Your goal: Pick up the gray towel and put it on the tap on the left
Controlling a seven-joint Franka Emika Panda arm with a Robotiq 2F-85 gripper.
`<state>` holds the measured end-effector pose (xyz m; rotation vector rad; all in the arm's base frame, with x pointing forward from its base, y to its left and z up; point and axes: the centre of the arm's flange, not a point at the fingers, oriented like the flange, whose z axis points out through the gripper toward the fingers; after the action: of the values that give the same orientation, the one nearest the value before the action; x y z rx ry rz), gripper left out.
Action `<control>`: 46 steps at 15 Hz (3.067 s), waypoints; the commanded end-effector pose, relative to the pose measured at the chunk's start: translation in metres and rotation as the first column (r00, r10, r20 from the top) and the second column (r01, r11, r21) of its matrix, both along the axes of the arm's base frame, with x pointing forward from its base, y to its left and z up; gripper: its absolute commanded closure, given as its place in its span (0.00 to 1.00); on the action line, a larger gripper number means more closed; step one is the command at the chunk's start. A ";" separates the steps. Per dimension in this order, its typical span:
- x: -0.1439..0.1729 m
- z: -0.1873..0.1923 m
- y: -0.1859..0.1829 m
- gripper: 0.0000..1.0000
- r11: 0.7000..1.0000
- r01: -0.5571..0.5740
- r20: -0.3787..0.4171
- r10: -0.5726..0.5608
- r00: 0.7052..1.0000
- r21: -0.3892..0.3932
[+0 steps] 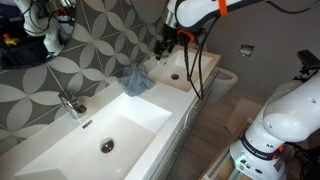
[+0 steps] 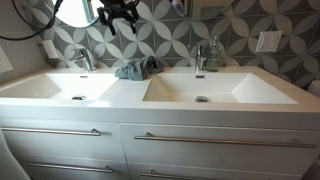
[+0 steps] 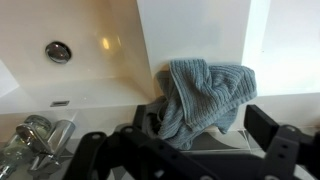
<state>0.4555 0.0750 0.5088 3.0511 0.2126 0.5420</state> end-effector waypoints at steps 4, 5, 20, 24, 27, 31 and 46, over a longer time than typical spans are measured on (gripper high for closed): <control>0.074 -0.053 0.017 0.00 1.000 0.014 -0.020 -0.015 1.000 -0.006; 0.079 -0.059 0.017 0.00 1.000 0.000 -0.050 0.000 0.999 0.008; 0.116 -0.092 0.031 0.00 1.000 0.012 -0.002 -0.012 1.000 0.010; 0.140 -0.112 0.036 0.00 1.000 0.029 0.002 -0.029 1.000 0.004; 0.157 -0.127 0.040 0.00 0.999 0.039 -0.002 -0.040 0.999 -0.005; 0.174 -0.148 0.046 0.41 0.998 0.048 -0.018 -0.049 0.999 -0.035; 0.171 -0.131 0.078 0.98 0.993 0.098 -0.099 -0.104 0.990 -0.067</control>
<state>0.6311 0.1412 0.3549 3.0144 0.1099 0.3696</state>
